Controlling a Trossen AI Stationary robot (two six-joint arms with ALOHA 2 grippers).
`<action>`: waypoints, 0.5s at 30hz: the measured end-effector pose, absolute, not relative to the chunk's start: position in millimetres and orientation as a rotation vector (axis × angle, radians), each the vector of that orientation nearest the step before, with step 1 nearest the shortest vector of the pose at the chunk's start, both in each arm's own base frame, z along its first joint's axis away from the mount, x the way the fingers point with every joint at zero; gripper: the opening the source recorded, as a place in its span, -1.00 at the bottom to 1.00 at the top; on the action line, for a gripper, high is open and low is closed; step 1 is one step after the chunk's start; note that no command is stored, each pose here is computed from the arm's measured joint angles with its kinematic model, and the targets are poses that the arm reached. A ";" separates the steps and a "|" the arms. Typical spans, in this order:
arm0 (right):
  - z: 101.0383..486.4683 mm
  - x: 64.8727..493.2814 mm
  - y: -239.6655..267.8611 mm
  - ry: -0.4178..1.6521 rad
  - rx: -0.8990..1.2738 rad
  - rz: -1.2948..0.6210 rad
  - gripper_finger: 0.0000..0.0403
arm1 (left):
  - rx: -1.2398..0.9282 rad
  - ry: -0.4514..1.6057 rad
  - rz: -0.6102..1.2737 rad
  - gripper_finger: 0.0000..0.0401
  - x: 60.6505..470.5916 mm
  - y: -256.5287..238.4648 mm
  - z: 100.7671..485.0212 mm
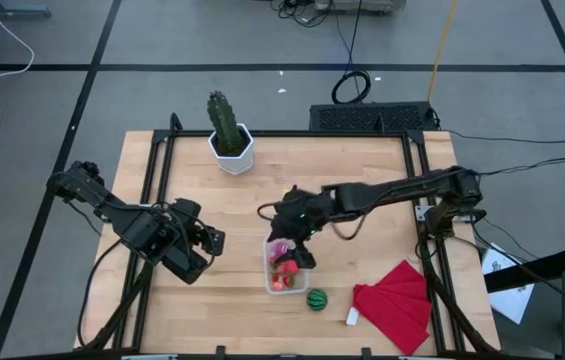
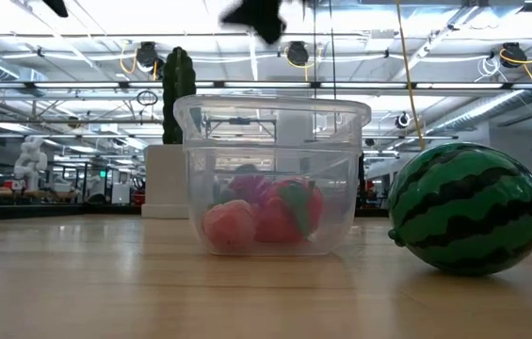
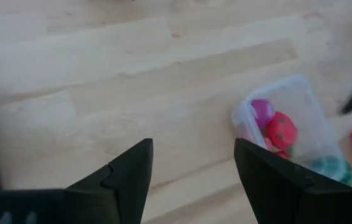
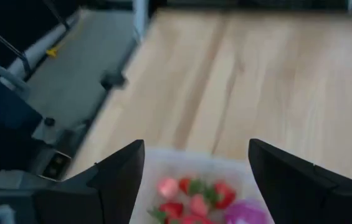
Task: Pick and placing Produce into tupperware
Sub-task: Put the watermelon into the transparent bin
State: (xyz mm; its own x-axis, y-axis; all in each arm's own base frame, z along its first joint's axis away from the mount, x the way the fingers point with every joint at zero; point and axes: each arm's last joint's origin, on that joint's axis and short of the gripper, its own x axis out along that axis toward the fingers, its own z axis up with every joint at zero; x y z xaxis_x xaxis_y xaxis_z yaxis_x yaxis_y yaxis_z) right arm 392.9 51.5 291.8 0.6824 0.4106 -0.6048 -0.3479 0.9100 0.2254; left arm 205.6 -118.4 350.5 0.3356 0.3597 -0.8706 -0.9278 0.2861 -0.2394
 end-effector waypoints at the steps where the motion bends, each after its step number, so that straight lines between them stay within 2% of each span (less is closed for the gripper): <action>1: 305.9 388.6 51.3 0.671 0.070 0.436 0.38 | -0.879 0.795 0.976 0.15 207.2 -119.9 350.6; 5: 349.5 354.5 42.1 0.612 -0.125 0.431 0.38 | -0.874 0.764 0.806 0.15 218.8 -133.4 352.1; 9: 377.0 310.9 22.9 0.689 -0.281 0.166 0.38 | -0.821 0.633 0.625 0.15 238.4 -154.2 353.8; 12: 393.5 277.6 10.2 0.740 -0.273 -0.038 0.38 | -0.793 0.585 0.539 0.15 252.3 -167.4 351.3; 15: 406.0 247.7 2.0 0.759 -0.219 -0.122 0.38 | -0.768 0.564 0.478 0.15 268.6 -180.2 343.2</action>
State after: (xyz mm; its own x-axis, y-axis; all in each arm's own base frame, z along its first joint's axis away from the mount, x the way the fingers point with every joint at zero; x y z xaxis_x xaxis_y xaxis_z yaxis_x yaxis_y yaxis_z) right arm 247.7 2.0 406.0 0.7200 -0.1881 -0.6680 0.0305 0.9702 -0.2404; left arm 268.6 -180.2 343.2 0.7514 0.1955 -0.6302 -0.5893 0.6285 -0.5077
